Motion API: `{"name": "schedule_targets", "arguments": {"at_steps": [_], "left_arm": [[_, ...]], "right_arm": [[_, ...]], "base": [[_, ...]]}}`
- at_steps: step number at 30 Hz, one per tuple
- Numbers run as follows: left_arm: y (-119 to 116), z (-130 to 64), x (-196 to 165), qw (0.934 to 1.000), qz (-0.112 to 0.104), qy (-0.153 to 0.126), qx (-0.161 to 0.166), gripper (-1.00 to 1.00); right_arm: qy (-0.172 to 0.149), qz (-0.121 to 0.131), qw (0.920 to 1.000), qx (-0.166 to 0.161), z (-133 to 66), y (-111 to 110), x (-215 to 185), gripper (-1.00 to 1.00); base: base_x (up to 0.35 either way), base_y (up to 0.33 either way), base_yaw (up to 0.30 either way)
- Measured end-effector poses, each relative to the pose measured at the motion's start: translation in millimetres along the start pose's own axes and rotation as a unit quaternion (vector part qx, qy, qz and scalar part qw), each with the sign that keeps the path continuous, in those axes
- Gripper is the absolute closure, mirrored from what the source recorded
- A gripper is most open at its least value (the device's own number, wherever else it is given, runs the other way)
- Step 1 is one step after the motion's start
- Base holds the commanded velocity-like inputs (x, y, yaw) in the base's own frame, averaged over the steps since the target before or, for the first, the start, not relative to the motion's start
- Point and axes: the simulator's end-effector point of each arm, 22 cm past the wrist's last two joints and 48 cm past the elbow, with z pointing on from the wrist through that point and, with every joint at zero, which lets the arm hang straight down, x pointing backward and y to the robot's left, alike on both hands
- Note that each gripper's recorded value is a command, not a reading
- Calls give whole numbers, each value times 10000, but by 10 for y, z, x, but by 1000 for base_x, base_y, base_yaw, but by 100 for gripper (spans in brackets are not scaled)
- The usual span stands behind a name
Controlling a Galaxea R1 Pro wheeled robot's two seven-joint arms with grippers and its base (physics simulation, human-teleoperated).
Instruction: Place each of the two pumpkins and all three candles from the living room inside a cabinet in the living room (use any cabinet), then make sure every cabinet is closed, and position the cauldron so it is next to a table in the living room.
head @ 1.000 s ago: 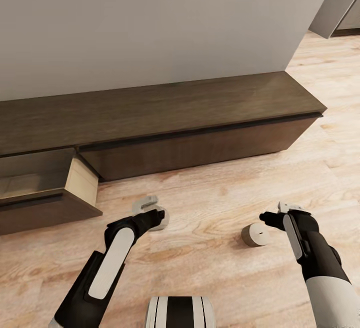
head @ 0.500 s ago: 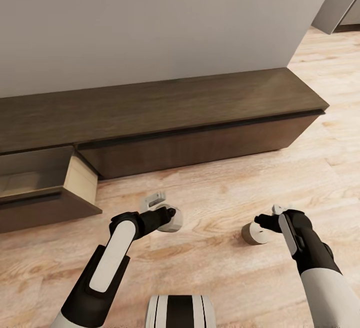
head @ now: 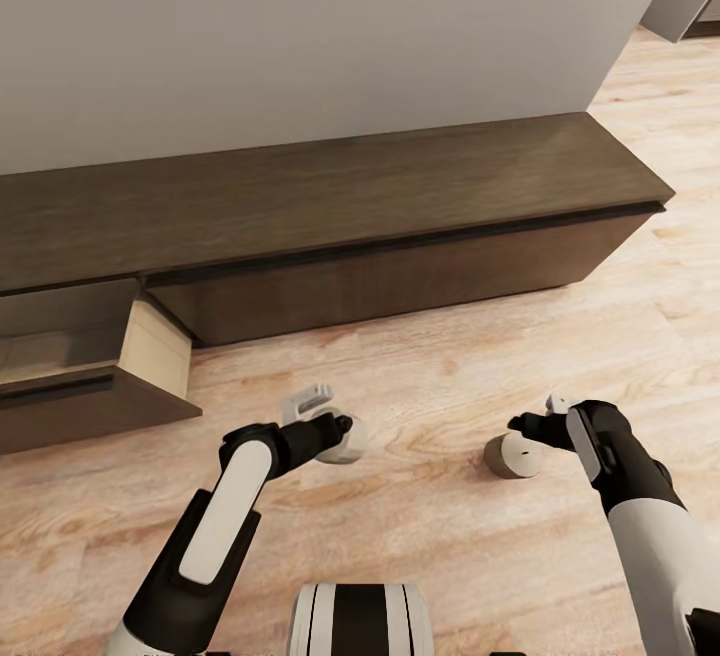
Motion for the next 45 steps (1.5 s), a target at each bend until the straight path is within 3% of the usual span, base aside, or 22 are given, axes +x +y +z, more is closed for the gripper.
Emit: {"name": "schedule_targets", "arguments": {"at_steps": [6,15,24,34,45], "left_arm": [[-44,-11,-58,10000,11,-46,41,100],[41,145,31,9999,-36,108,-22,100],[36,144,27,9999,-42,100,-16,100],[35,145,30,9999,-40,101,-16,100],[124,297,135,9996,-95,261,-79,100]], "right_arm": [[17,3,10000,-10,6,12,14,-100],[228,-7,9997,36,193,-15,180,-100],[244,-6,9997,13,193,-5,187,-100],[244,-1,9994,-225,189,95,185,-100],[422,-8,9989,-180,368,67,338,-100]], "base": [[0,0,0],[0,0,0],[0,0,0],[0,0,0],[0,0,0]]}}
